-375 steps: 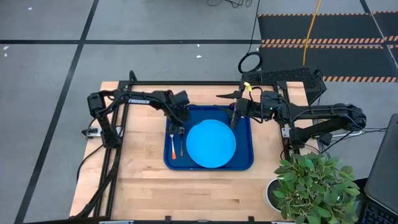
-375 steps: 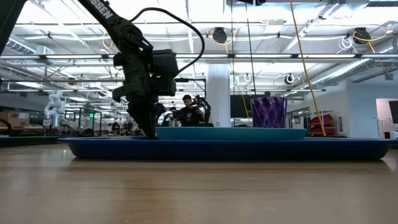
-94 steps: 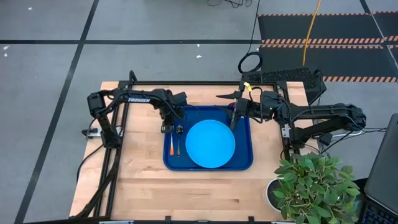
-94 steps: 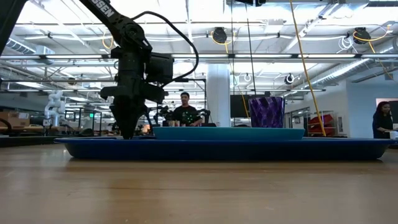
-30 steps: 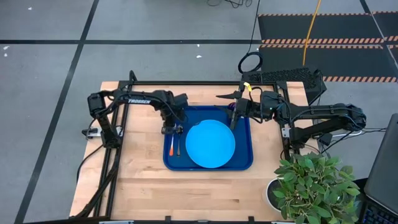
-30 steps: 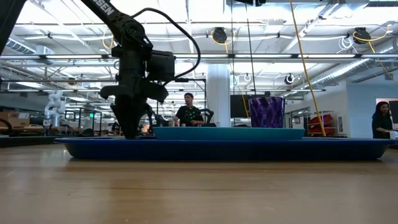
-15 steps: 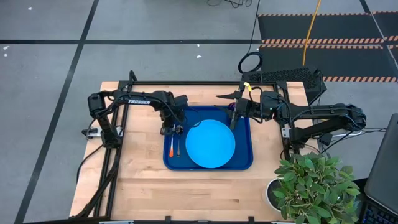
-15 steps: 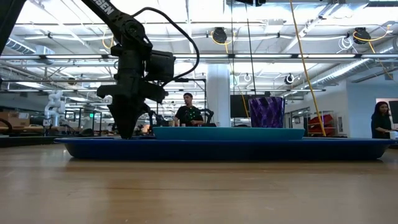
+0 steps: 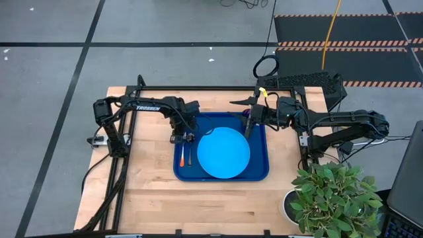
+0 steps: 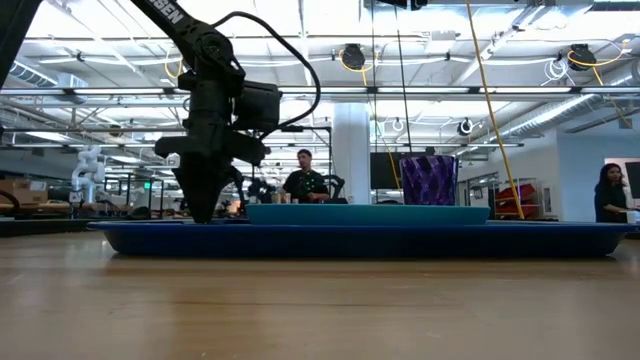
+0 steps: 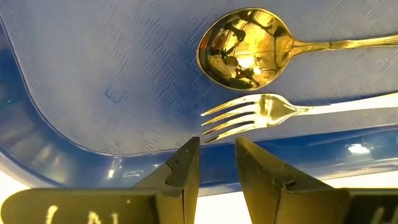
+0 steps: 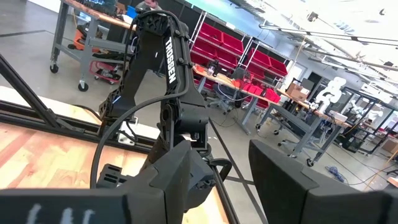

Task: Pick and place plate/cup/fork/spoon on tray
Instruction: Adjust the blue fork and black spoon on the blue serving tray

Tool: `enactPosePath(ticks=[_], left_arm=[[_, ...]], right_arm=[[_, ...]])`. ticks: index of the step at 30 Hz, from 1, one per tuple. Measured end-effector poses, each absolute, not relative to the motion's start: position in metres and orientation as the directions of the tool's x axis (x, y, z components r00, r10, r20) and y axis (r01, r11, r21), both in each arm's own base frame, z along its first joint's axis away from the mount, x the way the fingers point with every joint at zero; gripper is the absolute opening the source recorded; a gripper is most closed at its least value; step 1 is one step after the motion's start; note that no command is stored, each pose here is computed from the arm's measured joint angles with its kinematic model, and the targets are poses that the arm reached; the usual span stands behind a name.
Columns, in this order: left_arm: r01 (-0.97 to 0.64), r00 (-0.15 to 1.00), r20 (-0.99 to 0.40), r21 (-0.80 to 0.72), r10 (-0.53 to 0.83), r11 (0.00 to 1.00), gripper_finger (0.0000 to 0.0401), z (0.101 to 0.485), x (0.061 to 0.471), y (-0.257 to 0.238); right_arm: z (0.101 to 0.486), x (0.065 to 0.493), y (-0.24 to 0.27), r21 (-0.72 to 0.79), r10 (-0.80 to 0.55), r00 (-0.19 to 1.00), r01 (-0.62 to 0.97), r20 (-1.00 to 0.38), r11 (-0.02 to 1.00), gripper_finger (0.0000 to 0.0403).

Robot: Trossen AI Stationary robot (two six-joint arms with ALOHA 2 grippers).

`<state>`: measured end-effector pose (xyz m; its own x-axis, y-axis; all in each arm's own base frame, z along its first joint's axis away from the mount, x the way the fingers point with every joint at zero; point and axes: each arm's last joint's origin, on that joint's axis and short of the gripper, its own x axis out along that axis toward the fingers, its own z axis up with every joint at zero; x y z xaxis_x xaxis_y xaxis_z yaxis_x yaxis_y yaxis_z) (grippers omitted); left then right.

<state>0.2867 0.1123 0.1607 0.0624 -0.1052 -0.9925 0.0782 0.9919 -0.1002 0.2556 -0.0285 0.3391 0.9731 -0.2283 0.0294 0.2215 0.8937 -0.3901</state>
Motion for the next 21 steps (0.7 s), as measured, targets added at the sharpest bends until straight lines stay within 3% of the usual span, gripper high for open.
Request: enactPosePath(ticks=[21], left_arm=[[0.088, 0.048, -0.997, -0.059, -0.063, 0.994, 0.0104, 0.1606, 0.2864, 0.1136]], right_arm=[[0.3392, 0.2555, -0.0285, -0.390, -0.228, 0.973, 0.222, 0.030, 0.894, 0.0157]])
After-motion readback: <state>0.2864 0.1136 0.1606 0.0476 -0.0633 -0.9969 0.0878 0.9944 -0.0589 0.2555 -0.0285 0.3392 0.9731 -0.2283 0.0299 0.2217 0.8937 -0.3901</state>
